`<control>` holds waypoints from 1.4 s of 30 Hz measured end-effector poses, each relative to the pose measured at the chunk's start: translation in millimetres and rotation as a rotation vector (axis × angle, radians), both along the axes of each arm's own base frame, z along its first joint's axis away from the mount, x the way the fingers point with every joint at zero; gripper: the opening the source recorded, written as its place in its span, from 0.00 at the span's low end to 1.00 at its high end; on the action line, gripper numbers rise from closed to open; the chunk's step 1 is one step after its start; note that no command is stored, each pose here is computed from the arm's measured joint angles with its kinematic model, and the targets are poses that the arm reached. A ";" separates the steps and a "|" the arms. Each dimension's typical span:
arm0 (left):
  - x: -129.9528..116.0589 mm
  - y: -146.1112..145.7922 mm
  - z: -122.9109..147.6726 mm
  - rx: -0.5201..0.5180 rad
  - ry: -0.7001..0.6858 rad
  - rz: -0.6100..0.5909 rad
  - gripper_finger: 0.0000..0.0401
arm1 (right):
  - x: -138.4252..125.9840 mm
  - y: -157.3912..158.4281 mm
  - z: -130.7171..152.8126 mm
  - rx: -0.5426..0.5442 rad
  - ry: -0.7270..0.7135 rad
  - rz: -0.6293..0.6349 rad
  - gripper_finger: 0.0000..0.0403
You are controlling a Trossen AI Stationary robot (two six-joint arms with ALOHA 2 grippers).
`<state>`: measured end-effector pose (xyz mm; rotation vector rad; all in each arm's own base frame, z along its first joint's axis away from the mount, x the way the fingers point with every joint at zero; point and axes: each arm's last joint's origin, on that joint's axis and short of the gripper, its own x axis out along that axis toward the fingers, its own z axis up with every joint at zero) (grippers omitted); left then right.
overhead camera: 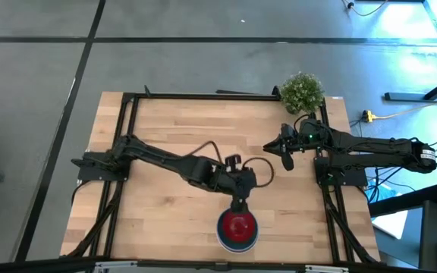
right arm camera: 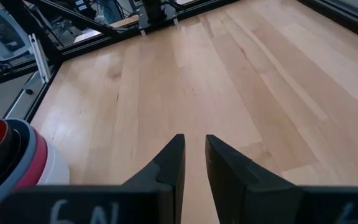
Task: Nest bowls inside each other
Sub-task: Return to Home Position
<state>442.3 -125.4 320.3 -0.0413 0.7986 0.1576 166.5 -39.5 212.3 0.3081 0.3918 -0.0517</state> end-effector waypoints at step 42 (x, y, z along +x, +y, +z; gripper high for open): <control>-226.7 102.6 -7.9 0.171 -0.386 0.515 0.20 | -24.1 -8.3 19.4 -0.116 -0.110 -0.078 0.16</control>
